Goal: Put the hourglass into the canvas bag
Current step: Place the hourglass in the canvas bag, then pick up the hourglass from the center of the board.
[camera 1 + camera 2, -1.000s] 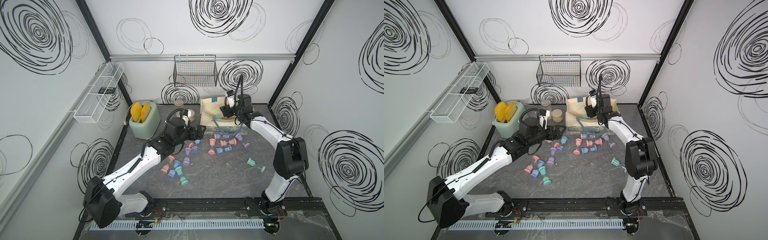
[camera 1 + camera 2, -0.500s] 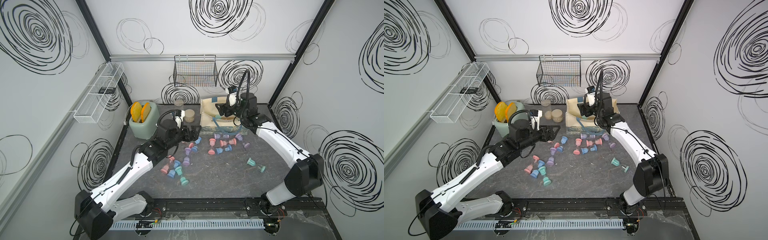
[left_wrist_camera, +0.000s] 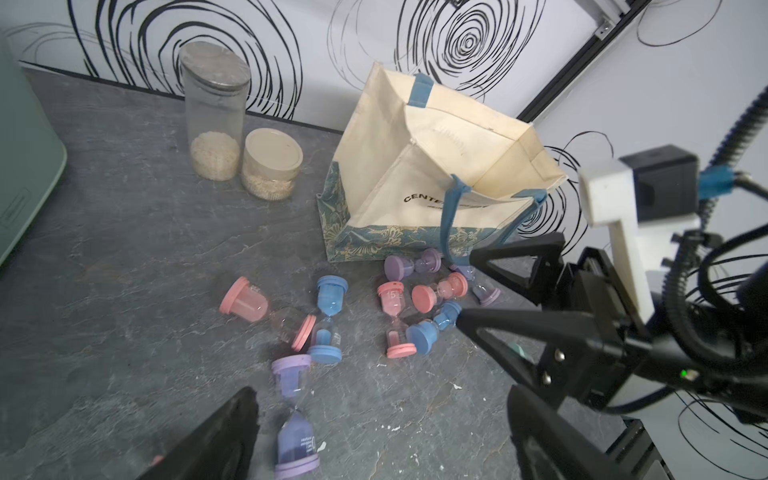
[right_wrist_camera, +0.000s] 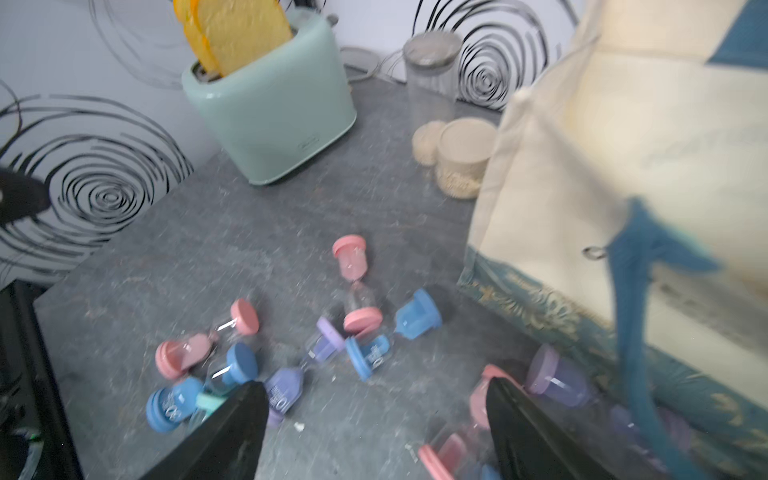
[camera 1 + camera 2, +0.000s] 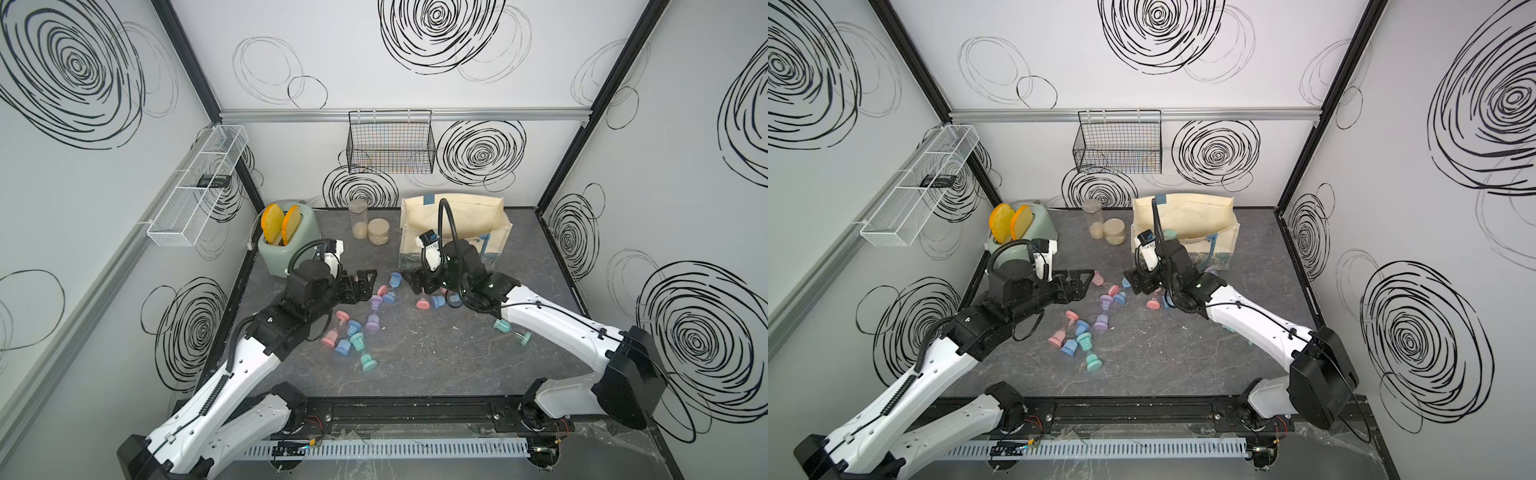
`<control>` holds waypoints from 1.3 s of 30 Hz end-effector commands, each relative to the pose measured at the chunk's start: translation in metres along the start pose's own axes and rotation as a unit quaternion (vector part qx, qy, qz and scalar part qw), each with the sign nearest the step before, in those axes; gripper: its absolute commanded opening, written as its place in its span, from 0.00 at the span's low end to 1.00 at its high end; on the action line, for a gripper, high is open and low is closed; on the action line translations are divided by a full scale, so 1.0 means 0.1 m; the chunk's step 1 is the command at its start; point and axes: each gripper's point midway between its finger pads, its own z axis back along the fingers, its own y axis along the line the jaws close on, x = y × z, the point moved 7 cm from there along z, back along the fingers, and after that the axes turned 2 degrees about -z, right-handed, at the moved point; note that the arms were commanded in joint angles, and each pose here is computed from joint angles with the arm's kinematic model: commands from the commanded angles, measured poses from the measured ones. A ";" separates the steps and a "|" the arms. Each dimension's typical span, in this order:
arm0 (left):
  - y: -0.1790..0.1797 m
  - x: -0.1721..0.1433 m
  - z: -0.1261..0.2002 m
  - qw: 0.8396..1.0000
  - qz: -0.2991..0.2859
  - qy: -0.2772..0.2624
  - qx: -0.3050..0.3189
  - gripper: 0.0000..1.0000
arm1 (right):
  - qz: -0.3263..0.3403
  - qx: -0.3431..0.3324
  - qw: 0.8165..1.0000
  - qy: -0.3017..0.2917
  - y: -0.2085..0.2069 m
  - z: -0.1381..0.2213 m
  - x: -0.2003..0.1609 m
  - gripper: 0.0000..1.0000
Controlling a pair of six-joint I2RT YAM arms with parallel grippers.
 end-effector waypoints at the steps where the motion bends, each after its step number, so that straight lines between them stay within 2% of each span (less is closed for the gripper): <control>1: 0.12 -0.11 0.06 0.999 0.011 0.014 0.028 0.96 | -0.017 0.004 1.000 -0.013 0.18 0.05 -0.13 0.87; 9: 0.23 -0.28 0.17 0.998 0.033 0.024 0.042 0.96 | 0.016 0.047 0.999 0.005 0.73 -0.03 -0.76 0.87; 16: 0.28 -0.35 0.26 0.997 0.051 0.019 0.048 0.96 | 0.031 0.085 0.994 0.064 1.10 -0.26 -1.17 0.87; 29: 0.34 -0.36 0.41 0.996 0.063 0.006 0.062 0.96 | 0.064 0.114 0.985 0.111 1.46 -0.55 -1.61 0.87; 32: 0.34 -0.35 0.44 0.996 0.064 0.004 0.065 0.96 | 0.071 0.109 0.982 0.135 1.51 -0.66 -1.70 0.86; 39: 0.35 -0.36 0.44 0.995 0.067 0.003 0.067 0.96 | 0.094 0.085 0.980 0.151 1.52 -0.78 -1.81 0.85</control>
